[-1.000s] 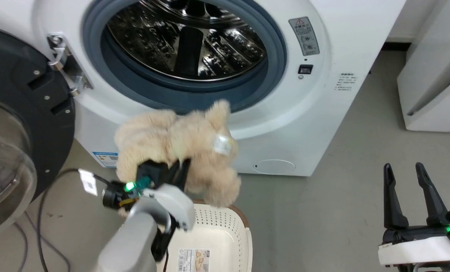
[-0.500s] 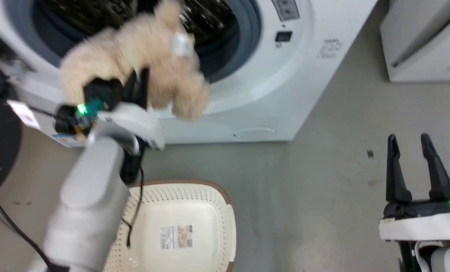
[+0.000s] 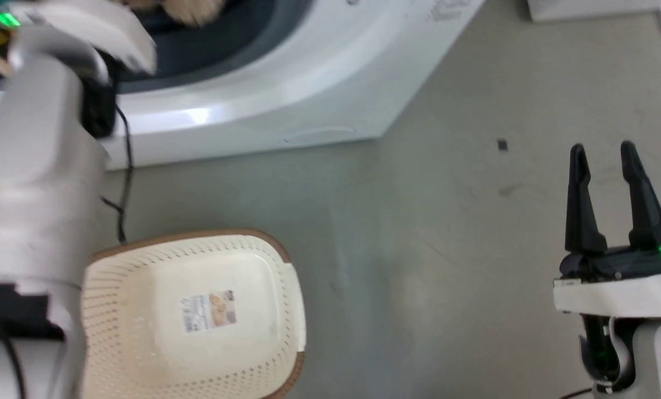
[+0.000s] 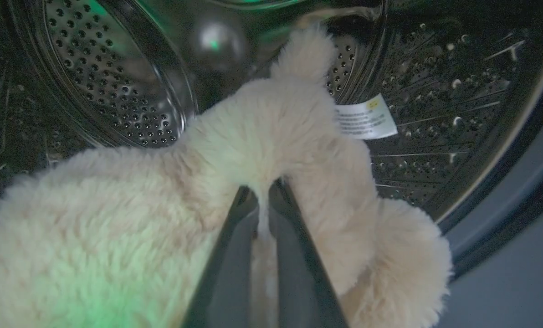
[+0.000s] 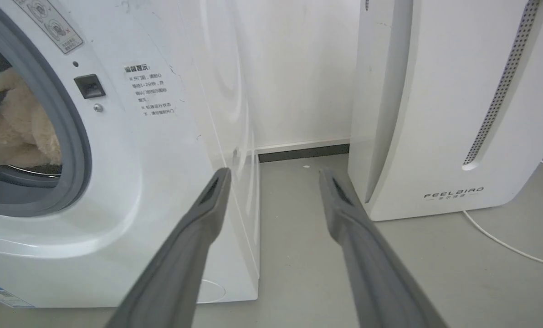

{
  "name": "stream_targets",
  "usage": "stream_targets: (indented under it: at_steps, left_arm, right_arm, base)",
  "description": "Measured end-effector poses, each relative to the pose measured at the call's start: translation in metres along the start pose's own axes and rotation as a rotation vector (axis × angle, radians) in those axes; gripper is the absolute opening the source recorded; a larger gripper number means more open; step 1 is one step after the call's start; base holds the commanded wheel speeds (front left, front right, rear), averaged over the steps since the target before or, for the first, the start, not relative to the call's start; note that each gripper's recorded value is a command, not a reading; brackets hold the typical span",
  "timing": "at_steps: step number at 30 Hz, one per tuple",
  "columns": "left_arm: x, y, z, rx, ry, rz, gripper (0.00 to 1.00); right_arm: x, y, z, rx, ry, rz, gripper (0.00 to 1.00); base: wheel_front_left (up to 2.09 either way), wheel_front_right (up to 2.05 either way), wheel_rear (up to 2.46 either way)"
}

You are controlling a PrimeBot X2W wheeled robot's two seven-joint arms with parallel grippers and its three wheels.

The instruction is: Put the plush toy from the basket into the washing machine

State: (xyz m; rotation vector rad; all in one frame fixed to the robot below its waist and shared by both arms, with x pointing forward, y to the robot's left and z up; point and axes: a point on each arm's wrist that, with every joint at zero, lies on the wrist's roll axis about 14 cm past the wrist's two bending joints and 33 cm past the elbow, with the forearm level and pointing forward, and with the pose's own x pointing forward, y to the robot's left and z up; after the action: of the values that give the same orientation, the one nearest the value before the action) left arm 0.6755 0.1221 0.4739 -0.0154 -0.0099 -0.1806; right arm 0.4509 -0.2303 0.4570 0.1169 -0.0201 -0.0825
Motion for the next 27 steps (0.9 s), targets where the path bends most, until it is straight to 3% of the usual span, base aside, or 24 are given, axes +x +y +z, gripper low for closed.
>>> stream_targets:
  at_steps: [11,19,20,27]
  left_arm:
    - [0.068,0.029,-0.027,-0.023,-0.025,0.087,0.0]
    - [0.083,0.034,-0.051,-0.002,-0.029,0.105,0.0]
    - [0.083,0.034,-0.05,0.003,-0.033,0.105,1.0]
    - [0.075,0.036,-0.037,0.02,-0.046,0.104,1.0]
  right_arm:
    - [0.007,-0.027,-0.031,-0.027,0.069,-0.067,1.0]
    - [0.007,-0.036,-0.048,-0.046,0.114,-0.085,1.0]
    - [0.007,-0.035,-0.049,-0.046,0.116,-0.085,1.0]
    - [0.011,-0.029,-0.044,-0.043,0.095,-0.067,1.0]
  base:
    - [0.0,0.0,0.0]
    - [0.0,0.0,0.0]
    - [0.0,0.0,0.0]
    - [0.0,0.0,0.0]
